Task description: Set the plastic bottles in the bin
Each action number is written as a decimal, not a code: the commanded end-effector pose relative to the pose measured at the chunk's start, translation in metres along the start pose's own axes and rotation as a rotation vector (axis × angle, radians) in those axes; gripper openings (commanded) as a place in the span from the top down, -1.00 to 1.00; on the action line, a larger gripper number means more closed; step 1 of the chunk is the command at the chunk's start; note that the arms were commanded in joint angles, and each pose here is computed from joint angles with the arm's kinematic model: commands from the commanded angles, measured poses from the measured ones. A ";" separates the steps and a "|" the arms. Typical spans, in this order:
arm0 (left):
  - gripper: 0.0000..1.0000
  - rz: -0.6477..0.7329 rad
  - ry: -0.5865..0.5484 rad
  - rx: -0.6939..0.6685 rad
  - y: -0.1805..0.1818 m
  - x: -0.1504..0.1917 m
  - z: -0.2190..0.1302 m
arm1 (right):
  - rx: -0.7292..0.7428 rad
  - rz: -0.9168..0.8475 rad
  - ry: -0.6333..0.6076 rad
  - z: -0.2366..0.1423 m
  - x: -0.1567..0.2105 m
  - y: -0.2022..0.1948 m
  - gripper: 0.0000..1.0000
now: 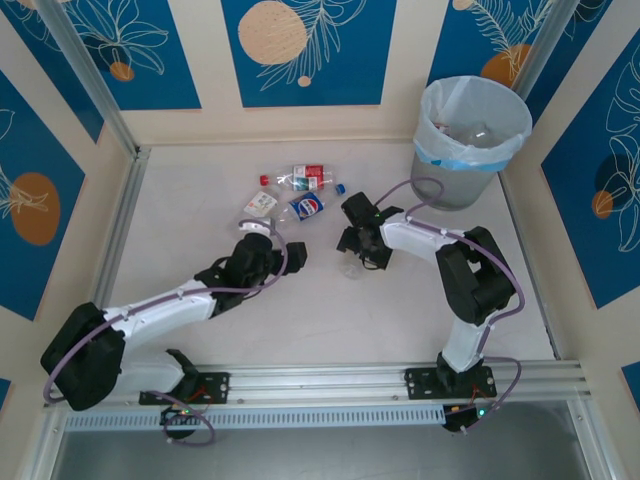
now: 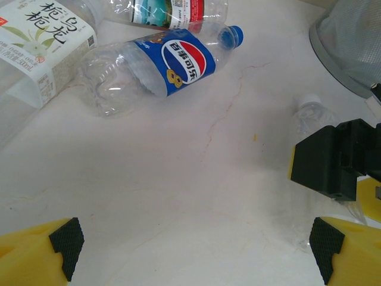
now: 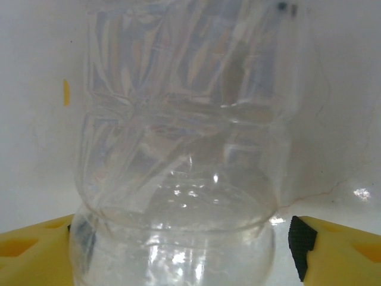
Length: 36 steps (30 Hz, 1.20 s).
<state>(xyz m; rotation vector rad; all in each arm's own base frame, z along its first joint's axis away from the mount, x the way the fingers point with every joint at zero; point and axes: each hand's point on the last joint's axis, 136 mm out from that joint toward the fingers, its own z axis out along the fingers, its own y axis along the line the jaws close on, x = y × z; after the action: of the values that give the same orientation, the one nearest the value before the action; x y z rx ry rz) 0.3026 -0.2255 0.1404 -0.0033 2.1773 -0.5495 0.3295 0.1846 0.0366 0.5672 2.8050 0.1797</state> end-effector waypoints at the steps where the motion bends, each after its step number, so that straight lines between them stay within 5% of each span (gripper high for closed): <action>1: -0.98 0.014 0.003 0.017 -0.009 -0.011 0.003 | 0.009 -0.019 -0.024 0.006 0.003 -0.004 -0.56; 8: -0.98 -0.003 0.010 0.023 -0.009 -0.007 0.006 | -0.025 -0.039 -0.046 0.003 0.003 -0.002 -0.09; 26: -0.98 -0.015 0.001 -0.005 -0.005 -0.010 0.005 | -0.140 -0.093 -0.150 -0.045 -0.019 0.017 0.16; 36: -0.98 0.125 0.003 0.334 -0.074 -0.027 -0.013 | -0.293 -0.129 -0.346 -0.107 -0.049 0.032 0.14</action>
<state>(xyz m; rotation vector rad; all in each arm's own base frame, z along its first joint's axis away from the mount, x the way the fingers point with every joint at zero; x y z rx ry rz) 0.2959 -0.2617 0.1568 0.1835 2.1580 -0.7208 0.3448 0.1931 0.1318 0.3468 2.5164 0.4103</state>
